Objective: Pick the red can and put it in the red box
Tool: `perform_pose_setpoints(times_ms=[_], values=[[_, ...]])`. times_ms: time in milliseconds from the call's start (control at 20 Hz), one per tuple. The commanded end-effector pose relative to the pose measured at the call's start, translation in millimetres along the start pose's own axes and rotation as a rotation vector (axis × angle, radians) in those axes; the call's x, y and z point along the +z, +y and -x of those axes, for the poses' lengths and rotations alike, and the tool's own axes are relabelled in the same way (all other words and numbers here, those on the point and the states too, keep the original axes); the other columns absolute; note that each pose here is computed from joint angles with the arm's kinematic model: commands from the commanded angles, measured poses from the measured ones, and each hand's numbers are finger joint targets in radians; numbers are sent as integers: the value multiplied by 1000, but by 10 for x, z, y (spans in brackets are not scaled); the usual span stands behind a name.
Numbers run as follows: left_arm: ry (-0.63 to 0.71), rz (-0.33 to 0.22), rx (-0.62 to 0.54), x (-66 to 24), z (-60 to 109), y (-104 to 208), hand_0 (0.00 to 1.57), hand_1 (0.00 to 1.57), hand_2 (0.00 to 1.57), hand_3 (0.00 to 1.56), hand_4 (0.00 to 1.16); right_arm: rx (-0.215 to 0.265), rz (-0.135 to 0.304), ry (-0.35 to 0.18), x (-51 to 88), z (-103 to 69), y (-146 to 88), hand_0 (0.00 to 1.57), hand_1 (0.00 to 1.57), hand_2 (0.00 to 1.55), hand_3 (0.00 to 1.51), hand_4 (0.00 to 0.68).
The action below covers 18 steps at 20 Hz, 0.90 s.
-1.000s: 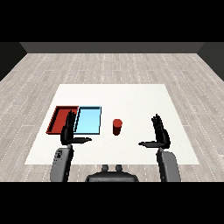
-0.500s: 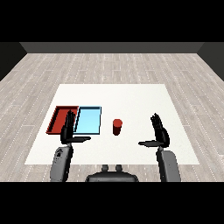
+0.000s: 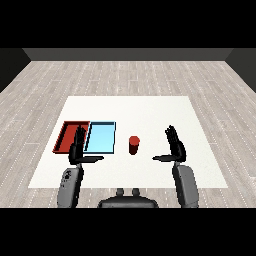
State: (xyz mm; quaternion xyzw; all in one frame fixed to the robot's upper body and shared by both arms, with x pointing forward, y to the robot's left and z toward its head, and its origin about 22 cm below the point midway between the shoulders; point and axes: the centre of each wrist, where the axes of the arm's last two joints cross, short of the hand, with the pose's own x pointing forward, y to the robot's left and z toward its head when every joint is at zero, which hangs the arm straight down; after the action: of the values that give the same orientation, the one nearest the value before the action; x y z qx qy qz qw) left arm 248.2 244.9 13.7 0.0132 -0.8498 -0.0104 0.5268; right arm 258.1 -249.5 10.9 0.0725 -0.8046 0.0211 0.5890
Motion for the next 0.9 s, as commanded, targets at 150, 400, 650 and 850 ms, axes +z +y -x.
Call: perform_pose_setpoints(times_ms=[150,400,650,850], values=[[4,-5,15,-102,59,121,0,0,0,0,0,-64,3,57,-127,272,249,0,0,0,0,0],[9,-15,12,-121,-61,85,0,0,0,0,0,-94,-8,83,-327,292,646,0,0,0,0,0],[22,5,31,100,75,24,0,0,0,0,0,-86,-26,48,-217,608,496,0,0,0,0,0],[15,-7,34,-26,-20,27,0,0,0,0,0,-131,-3,50,-291,560,512,0,0,0,0,0]])
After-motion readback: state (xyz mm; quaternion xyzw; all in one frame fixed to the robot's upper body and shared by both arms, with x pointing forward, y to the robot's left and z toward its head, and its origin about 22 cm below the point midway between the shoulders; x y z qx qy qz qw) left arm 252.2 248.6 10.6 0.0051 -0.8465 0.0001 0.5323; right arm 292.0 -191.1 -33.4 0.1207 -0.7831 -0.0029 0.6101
